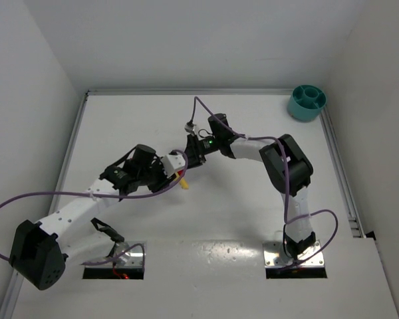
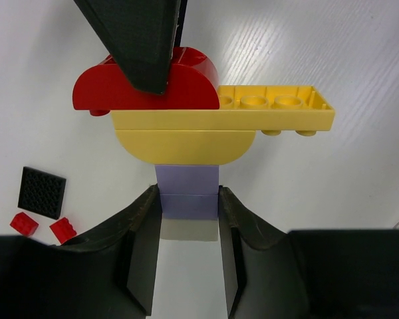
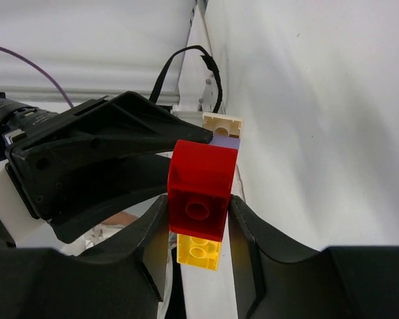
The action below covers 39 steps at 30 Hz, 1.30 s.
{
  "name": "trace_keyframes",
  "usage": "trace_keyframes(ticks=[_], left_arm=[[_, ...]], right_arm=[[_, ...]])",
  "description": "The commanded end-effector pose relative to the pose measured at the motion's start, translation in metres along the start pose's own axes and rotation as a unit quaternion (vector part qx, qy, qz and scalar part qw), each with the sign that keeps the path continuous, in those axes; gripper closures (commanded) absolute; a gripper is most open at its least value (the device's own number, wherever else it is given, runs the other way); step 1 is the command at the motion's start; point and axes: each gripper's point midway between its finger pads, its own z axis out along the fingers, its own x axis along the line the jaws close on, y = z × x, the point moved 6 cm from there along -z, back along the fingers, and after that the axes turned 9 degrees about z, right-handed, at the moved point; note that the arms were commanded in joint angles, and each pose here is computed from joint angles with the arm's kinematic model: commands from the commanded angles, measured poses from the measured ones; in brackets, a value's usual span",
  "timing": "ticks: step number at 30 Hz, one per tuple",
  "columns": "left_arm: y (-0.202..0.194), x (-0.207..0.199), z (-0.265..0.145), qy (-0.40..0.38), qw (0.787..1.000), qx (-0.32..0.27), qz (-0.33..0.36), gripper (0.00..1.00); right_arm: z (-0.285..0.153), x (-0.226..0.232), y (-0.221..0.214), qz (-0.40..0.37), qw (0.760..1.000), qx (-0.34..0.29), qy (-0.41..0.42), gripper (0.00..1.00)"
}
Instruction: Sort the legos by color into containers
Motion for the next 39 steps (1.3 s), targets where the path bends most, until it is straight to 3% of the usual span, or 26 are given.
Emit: trace_keyframes(ticks=[1,3,6,15,24,29,37,39], left_arm=[[0.005,0.001,0.000,0.014,1.000,-0.019,0.004,1.00],[0.005,0.002,-0.002,0.021,1.000,-0.020,0.005,1.00],[0.000,-0.001,-0.002,0.019,1.000,-0.017,0.005,1.00],[-0.008,0.001,-0.005,0.028,1.000,-0.007,0.006,1.00],[-0.014,0.003,-0.005,0.035,0.999,0.002,-0.006,1.00],[-0.020,0.016,-0.001,0.080,0.996,0.017,-0.036,1.00],[-0.023,0.027,0.004,0.097,0.993,0.015,-0.070,1.00],[-0.020,0.032,0.003,0.099,0.992,0.011,-0.078,1.00]], right_arm=[[0.005,0.018,-0.003,-0.038,0.998,0.033,0.043,0.75],[0.002,0.013,-0.001,-0.032,0.998,0.029,0.041,0.88],[-0.003,0.009,0.005,-0.031,0.999,0.013,0.034,0.96],[-0.044,-0.029,0.030,0.005,0.999,-0.047,0.013,0.99],[-0.057,-0.054,0.037,0.023,0.997,-0.069,-0.026,0.99],[-0.058,-0.054,0.036,0.018,0.997,-0.074,-0.031,0.99],[-0.057,-0.068,0.029,0.007,0.991,-0.084,-0.105,1.00],[-0.055,-0.069,0.028,0.018,0.989,-0.081,-0.120,0.80]])
